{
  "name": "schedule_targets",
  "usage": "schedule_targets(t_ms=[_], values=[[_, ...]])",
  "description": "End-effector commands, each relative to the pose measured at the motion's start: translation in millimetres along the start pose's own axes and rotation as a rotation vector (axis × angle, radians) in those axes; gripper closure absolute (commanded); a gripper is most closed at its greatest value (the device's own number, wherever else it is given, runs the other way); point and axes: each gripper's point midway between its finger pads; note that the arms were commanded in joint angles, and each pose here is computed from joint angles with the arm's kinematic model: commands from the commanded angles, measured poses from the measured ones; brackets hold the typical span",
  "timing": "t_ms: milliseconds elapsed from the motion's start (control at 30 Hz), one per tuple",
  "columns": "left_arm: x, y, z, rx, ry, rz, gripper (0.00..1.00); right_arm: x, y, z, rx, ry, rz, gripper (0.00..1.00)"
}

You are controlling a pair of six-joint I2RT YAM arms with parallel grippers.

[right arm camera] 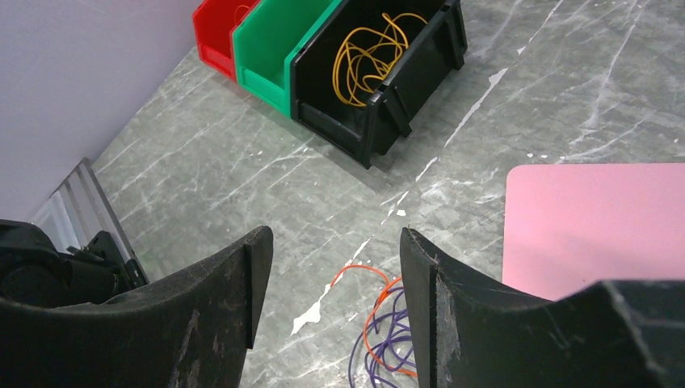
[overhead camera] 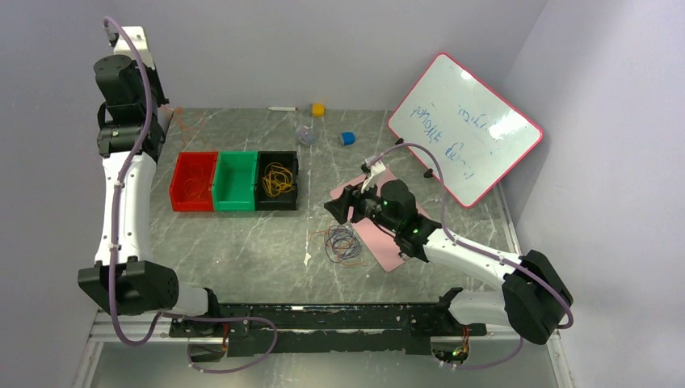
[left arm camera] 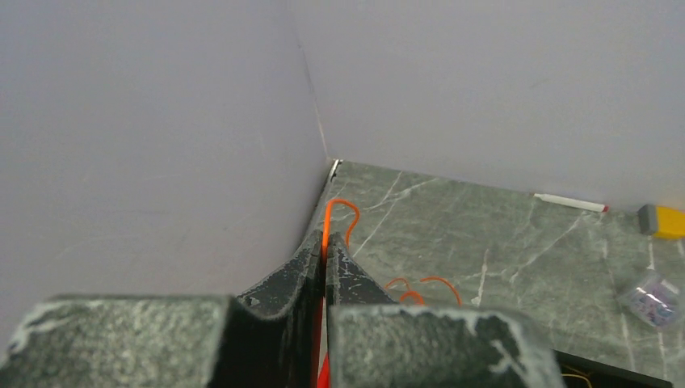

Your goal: Untangle the cables

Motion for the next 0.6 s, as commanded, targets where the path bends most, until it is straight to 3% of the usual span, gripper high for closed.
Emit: schedule_targets(t_ms=[0,267,567], values=[[-54.8,15.1,-4.8,0.061,0.053,-0.109,0.93,-2.3,2.9,-1.9,0.007,0.000,-0.012,0.37],[-102.3,30.8,11.0,0.037,0.069,-0.184,0.93,-0.9,2.9,-3.3,0.010,-0.001,-0.006,0.37],[-77.2,18.2,19.3,-0.014,0.041,-0.138,0.93,2.9,4.0,-3.6,0.010,-0.004,0.001,0.37]])
Point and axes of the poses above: each gripper's point midway between its finger pads, its own y axis back along the fingers, its own z axis along the line the jaws close on, x = y × z, and after that the axes turned 3 degrees about y, right-handed
